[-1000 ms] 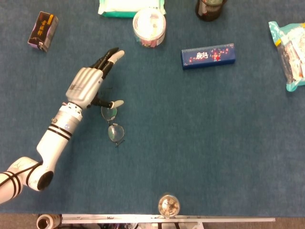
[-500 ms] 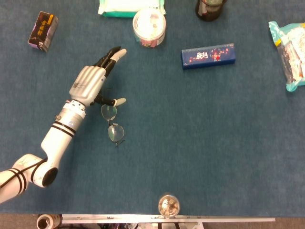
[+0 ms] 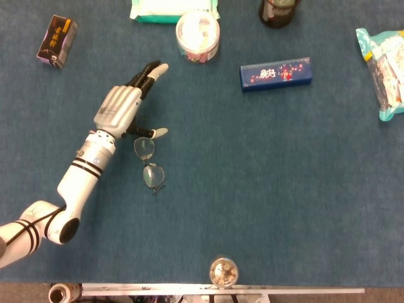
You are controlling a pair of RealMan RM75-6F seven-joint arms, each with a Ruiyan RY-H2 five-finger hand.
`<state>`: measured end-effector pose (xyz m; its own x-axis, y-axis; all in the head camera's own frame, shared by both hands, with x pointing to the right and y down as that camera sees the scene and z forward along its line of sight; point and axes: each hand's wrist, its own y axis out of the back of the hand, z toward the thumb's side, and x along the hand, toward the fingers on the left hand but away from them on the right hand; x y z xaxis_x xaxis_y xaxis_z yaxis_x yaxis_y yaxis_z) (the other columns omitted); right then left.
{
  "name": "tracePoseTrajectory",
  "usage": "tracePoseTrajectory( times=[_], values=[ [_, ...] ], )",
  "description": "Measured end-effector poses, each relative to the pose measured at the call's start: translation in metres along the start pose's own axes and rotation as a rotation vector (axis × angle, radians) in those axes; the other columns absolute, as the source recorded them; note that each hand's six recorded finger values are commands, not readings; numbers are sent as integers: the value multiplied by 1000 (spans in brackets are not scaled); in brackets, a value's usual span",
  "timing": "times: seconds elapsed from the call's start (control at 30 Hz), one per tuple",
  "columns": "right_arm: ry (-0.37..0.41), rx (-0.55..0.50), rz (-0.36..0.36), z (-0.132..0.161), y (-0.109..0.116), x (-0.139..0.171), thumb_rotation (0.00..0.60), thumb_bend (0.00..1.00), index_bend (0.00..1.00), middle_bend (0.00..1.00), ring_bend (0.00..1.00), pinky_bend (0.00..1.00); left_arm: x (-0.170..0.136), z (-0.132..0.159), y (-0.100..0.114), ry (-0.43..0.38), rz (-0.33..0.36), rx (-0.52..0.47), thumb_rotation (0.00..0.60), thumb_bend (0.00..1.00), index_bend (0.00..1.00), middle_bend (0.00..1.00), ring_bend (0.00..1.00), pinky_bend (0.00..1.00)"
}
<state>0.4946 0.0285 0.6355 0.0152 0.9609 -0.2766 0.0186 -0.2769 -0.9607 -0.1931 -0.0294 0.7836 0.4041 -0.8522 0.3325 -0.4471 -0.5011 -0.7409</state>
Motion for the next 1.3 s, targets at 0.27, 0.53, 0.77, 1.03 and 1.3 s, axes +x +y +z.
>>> tracePoseTrajectory(
  times=[0.27, 0.53, 0.77, 1.03, 1.3],
  values=[
    [-2, -3, -1, 0, -1, 1, 600, 221, 435, 390, 342, 579, 0, -12, 0, 34, 5, 20, 600, 35, 0, 0, 129, 324],
    [-2, -5, 3, 0, -2, 1, 600, 221, 435, 390, 342, 579, -2, -22, 4, 60, 37, 60, 600, 36, 0, 0, 130, 324],
    [0, -10, 6, 0, -3, 0, 600, 221, 435, 390, 342, 579, -5, -30, 10, 82, 53, 89, 600, 36, 0, 0, 129, 324],
    [3, -15, 8, 1, -4, 0, 600, 221, 435, 390, 342, 579, -11, -41, 18, 108, 70, 133, 600, 36, 0, 0, 130, 324],
    [6, -19, 8, 1, -4, -1, 600, 221, 435, 390, 342, 579, -19, -54, 30, 147, 94, 162, 600, 36, 0, 0, 130, 324]
  ],
)
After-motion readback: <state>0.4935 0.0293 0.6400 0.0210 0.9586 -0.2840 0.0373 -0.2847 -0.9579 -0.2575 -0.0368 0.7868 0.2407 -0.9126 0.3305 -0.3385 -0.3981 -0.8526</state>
